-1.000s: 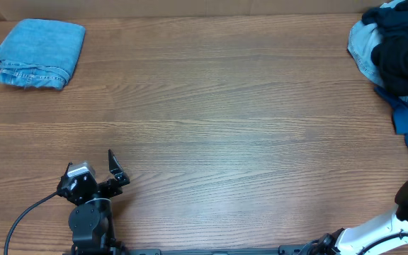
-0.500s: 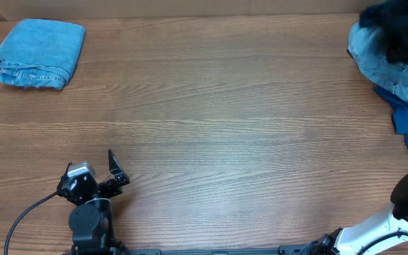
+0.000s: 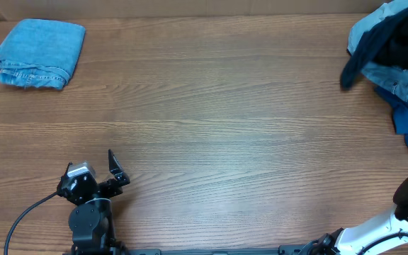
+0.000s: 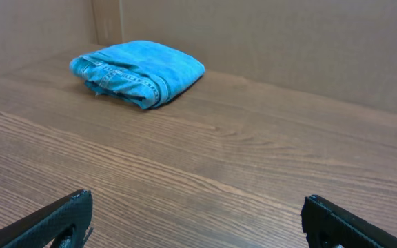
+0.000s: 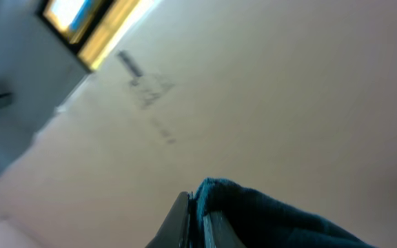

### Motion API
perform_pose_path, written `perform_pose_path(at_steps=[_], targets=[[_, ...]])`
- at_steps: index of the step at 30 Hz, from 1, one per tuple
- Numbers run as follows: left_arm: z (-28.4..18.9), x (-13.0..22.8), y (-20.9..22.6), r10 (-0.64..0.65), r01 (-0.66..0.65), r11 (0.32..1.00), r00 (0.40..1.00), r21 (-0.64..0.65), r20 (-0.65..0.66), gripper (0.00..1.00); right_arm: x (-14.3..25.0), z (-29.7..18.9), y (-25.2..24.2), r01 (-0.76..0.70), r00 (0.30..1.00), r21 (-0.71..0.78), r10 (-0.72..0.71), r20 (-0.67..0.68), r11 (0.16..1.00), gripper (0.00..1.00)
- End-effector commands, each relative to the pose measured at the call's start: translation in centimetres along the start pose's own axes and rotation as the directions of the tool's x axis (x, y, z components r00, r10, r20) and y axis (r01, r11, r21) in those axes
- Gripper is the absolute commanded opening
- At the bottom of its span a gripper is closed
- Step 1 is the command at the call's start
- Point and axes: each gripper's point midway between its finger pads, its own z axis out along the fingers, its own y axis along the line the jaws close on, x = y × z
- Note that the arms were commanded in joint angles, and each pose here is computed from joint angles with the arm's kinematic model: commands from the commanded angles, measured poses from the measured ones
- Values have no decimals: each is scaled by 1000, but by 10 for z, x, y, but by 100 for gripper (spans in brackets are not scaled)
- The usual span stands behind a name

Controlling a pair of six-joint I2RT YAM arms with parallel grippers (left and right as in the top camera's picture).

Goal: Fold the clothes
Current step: 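Grasp the black shirt in the pile with the right gripper, then lift the black shirt and drop it onto the table center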

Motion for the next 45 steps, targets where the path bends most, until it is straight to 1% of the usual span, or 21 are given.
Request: perform_pose_path(at_steps=[1,6,10,16,20,21,25,32,36,38,40,42,45], targets=[[0,-1,3,17,-16,1000,1000,-18,11,100,2,-10,66,-77,993,-162,61,-100,984,4],[0,-1,3,17,-17,1000,1000,-18,11,100,8,-10,92,-134,983,-237,98,-157,962,4],[0,-1,3,16,-16,1000,1000,-18,11,100,17,-5,125,-201,966,-313,136,-219,928,4],[0,-1,3,16,-16,1000,1000,-18,11,100,44,11,165,-235,947,-391,118,-300,890,4],[0,-1,3,17,-16,1000,1000,-18,11,100,79,22,203,-282,905,-451,77,-419,847,4],[0,-1,3,16,-16,1000,1000,-18,11,100,94,25,221,-298,887,-479,55,-458,825,4],[0,-1,3,16,-16,1000,1000,-18,11,100,122,33,254,-340,854,-528,20,-521,778,4],[0,-1,3,16,-16,1000,1000,-18,11,100,179,29,329,-394,794,-644,-111,-598,655,4],[0,-1,3,17,-17,1000,1000,-18,11,100,201,16,368,-411,772,-704,-189,-607,579,4],[0,-1,3,16,-16,1000,1000,-18,11,100,213,10,379,-413,756,-726,-239,-610,550,4],[0,-1,3,16,-16,1000,1000,-18,11,100,218,9,378,-411,745,-729,-259,-615,548,4],[0,-1,3,16,-16,1000,1000,-18,11,100,222,14,373,-404,743,-723,-260,-617,560,4],[0,-1,3,17,-17,1000,1000,-18,11,100,223,25,354,-393,743,-694,-236,-626,603,4]])
